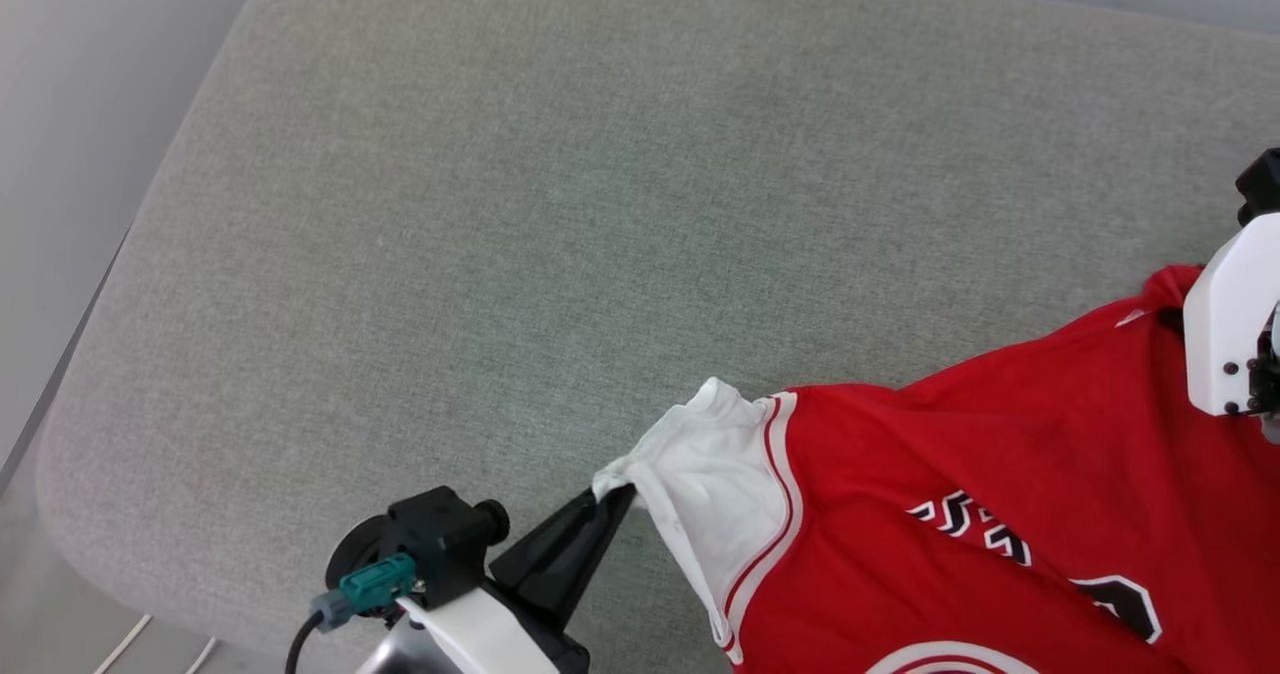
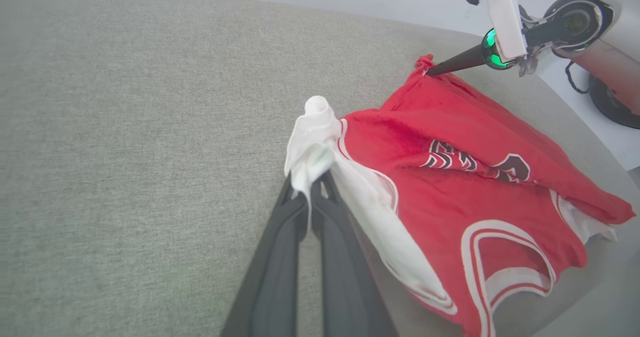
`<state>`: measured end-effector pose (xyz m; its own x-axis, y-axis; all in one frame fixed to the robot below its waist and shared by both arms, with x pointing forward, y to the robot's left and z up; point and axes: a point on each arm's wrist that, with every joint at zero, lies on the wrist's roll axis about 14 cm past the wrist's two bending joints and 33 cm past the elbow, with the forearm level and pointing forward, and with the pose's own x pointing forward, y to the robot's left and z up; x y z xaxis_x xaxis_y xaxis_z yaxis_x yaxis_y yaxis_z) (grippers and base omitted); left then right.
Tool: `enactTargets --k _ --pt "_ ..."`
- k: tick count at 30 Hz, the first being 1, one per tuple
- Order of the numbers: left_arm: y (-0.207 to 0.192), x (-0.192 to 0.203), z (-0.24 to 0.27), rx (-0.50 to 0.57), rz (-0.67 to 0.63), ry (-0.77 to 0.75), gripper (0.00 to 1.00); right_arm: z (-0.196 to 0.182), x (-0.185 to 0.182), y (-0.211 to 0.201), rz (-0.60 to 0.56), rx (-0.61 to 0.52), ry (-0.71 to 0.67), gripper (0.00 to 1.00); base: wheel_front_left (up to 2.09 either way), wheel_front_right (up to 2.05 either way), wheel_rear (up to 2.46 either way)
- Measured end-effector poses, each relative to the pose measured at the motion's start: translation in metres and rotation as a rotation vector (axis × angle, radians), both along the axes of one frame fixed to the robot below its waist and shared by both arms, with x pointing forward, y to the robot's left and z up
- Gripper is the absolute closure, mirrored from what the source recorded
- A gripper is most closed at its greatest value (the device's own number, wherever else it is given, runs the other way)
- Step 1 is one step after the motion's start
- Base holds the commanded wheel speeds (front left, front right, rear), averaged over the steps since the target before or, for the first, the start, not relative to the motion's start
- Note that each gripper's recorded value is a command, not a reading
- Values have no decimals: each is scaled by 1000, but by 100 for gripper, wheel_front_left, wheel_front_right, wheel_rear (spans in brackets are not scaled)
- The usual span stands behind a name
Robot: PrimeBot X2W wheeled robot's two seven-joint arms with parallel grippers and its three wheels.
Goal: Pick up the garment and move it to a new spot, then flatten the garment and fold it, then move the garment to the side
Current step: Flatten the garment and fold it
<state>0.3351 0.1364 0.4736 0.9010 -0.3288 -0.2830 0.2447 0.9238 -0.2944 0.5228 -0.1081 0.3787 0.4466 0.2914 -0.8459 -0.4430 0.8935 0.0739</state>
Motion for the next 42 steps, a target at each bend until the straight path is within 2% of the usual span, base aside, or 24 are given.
enactTargets --k 4,10,14,18,26,31,32,42 --pt "5 2 13 16 4 -50 100 20 3 -5 -40 49 -66 100 0 0 0" --pt "11 6 42 58 -10 -156 100 73 8 -19 -117 150 -211 100 0 0 0" --pt "12 12 71 91 -34 -248 100 121 7 -24 -163 260 -315 100 0 0 0" --pt "18 24 106 133 -40 -364 100 173 0 -39 -175 292 -450 100 0 0 0" --pt "16 40 185 173 -70 -616 100 258 -35 -60 -197 363 -674 100 0 0 0" --pt "15 46 236 212 -73 -771 100 298 -60 -67 -197 393 -794 100 0 0 0" --pt "11 44 272 182 -74 -872 100 322 -75 -68 -198 425 -870 100 0 0 0" --pt "4 34 366 122 -56 -1153 100 378 -109 -76 -205 479 -1069 100 0 0 0"
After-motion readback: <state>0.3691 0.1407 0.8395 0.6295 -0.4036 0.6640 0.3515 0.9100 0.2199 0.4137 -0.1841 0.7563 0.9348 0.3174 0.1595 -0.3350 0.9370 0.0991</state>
